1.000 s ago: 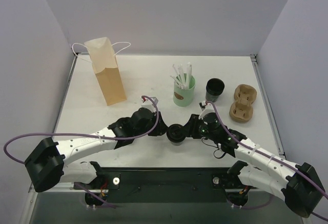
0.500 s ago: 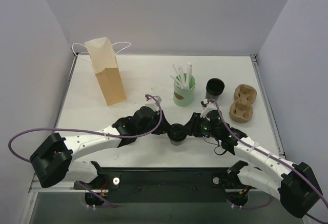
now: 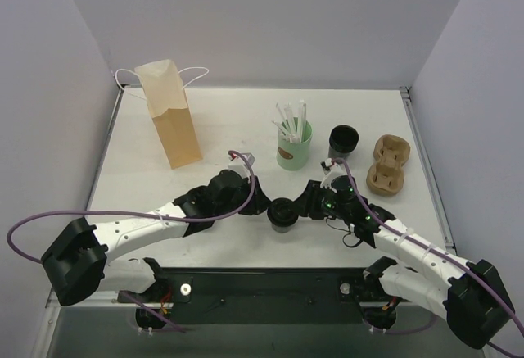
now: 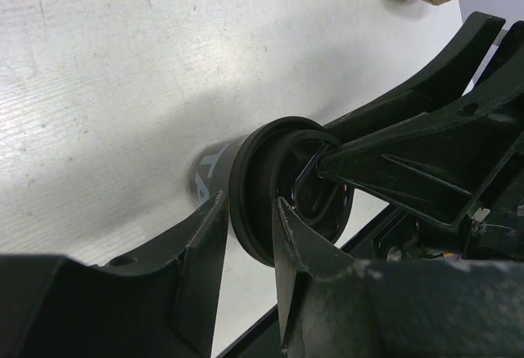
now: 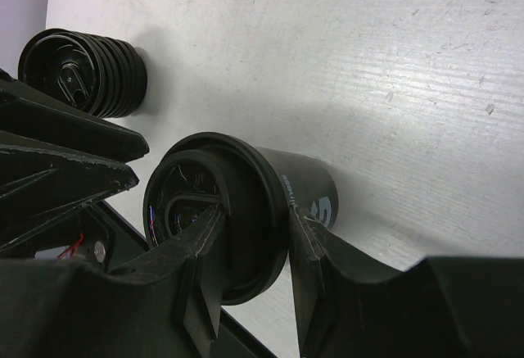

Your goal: Pack the takeout coffee

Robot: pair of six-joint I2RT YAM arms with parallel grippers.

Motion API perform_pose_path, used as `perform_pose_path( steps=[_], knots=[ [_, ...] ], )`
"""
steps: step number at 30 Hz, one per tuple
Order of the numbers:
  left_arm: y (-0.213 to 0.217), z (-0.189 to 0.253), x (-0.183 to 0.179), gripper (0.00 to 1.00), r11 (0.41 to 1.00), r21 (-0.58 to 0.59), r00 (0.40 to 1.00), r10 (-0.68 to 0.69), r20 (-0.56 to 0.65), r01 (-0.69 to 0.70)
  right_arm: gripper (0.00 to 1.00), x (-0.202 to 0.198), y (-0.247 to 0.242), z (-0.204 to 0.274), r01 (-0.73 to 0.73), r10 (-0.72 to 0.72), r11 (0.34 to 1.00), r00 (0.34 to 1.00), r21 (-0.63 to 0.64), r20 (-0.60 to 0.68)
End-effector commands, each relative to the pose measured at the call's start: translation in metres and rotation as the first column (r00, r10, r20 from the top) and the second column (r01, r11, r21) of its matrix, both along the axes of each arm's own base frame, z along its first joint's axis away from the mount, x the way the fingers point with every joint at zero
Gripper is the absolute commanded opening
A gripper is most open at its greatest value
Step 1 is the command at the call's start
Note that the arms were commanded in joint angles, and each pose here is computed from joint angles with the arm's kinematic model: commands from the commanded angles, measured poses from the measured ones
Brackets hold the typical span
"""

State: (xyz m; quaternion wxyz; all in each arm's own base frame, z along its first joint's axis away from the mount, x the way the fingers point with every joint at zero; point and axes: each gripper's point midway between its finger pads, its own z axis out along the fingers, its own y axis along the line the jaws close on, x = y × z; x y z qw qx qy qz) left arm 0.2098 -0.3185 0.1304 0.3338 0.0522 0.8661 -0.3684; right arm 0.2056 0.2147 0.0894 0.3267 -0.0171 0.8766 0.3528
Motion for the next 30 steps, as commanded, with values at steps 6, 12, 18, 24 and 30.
perform_pose_path(
  steps=[6, 12, 18, 24, 30],
  knots=[
    [0.003, 0.003, -0.001, 0.39, 1.0, 0.007, 1.0, -0.018, 0.015, 0.018, 0.32, -0.026, -0.022, -0.048, -0.038, 0.02, 0.989, 0.991, -0.14, -0.129],
    [0.005, -0.011, -0.003, 0.38, 1.0, 0.008, 1.0, -0.007, -0.015, 0.007, 0.32, -0.026, -0.023, -0.05, -0.036, 0.017, 0.989, 0.991, -0.142, -0.132],
    [0.006, -0.021, -0.006, 0.38, 1.0, -0.003, 0.999, 0.004, -0.036, -0.004, 0.32, -0.025, -0.023, -0.049, -0.032, 0.014, 0.99, 0.991, -0.138, -0.131],
    [-0.002, -0.022, -0.006, 0.38, 0.999, -0.031, 0.999, -0.016, -0.043, 0.014, 0.32, -0.027, -0.021, -0.05, -0.036, 0.018, 0.991, 0.991, -0.131, -0.136],
    [-0.012, -0.036, -0.017, 0.34, 0.997, -0.075, 0.993, -0.033, -0.111, 0.025, 0.32, -0.027, -0.021, -0.053, -0.026, 0.008, 0.992, 0.989, -0.12, -0.147]
  ],
)
